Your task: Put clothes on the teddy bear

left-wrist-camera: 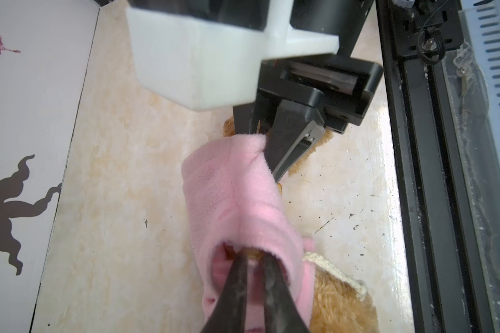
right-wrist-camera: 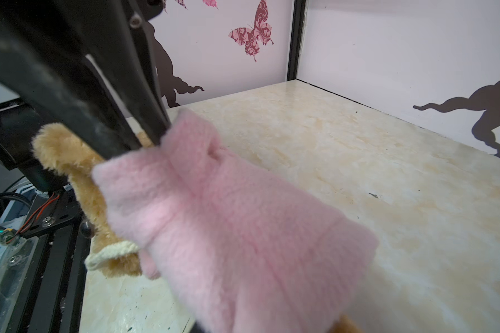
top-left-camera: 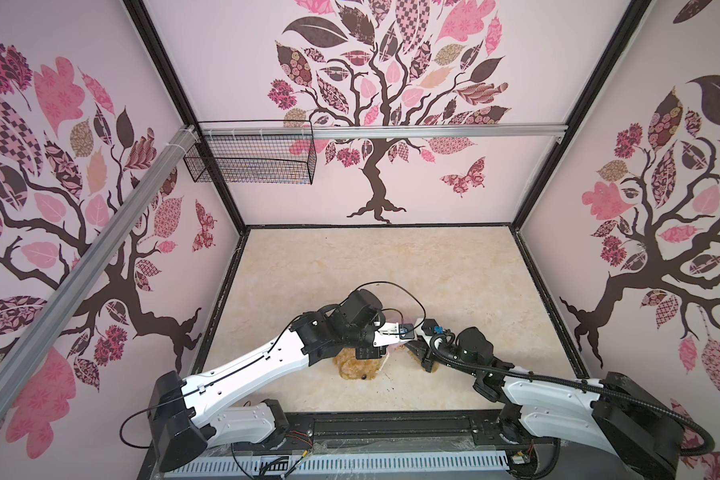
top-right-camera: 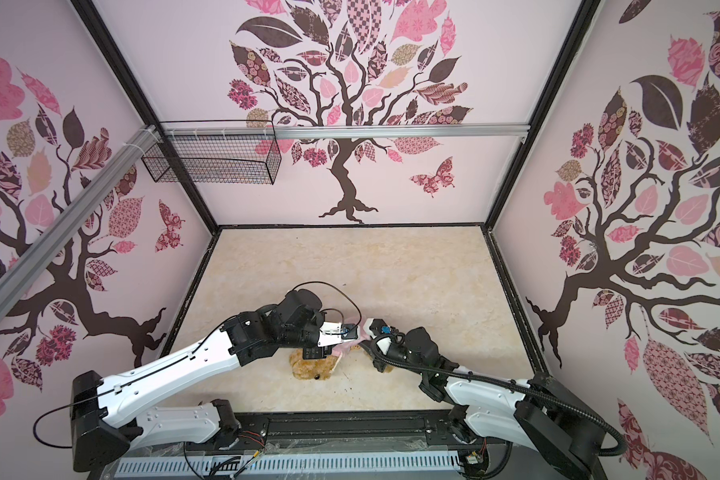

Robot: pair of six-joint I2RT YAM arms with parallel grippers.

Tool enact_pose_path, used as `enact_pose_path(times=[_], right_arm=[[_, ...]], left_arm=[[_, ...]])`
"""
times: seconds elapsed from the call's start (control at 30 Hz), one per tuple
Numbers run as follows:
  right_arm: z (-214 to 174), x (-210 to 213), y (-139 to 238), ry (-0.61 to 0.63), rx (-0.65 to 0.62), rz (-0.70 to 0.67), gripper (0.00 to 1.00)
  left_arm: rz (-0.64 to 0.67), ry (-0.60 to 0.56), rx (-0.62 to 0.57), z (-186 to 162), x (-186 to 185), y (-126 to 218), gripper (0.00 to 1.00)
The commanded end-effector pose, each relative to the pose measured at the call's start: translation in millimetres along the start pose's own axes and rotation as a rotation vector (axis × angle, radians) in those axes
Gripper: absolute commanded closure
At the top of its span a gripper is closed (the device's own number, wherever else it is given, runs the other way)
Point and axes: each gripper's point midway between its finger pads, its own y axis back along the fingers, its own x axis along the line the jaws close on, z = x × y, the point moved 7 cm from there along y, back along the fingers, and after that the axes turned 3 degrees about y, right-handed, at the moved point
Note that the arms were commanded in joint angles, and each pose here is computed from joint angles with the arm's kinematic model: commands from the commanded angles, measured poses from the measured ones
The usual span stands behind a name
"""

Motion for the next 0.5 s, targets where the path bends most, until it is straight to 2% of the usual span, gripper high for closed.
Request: enact_pose_path(times=[0.0, 0.3, 0.47], right_arm=[[26.0, 1.2, 2.7, 0.01, -0.115, 0.017, 0.84], [34.3, 5.3, 2.7, -0.018, -0.15, 0.06, 0.84], [41.0, 7.7, 4.9, -0.034, -0.186, 0.08, 0.83]], left_arm=[[-0.001, -0.031, -0.019, 9.9, 3.5, 4.8, 0.81], [0.02, -0.024, -0.041, 15.1, 8.9, -4.2, 0.68], [0.002, -0.02, -0.042, 15.2, 7.8, -9.4, 0.67]])
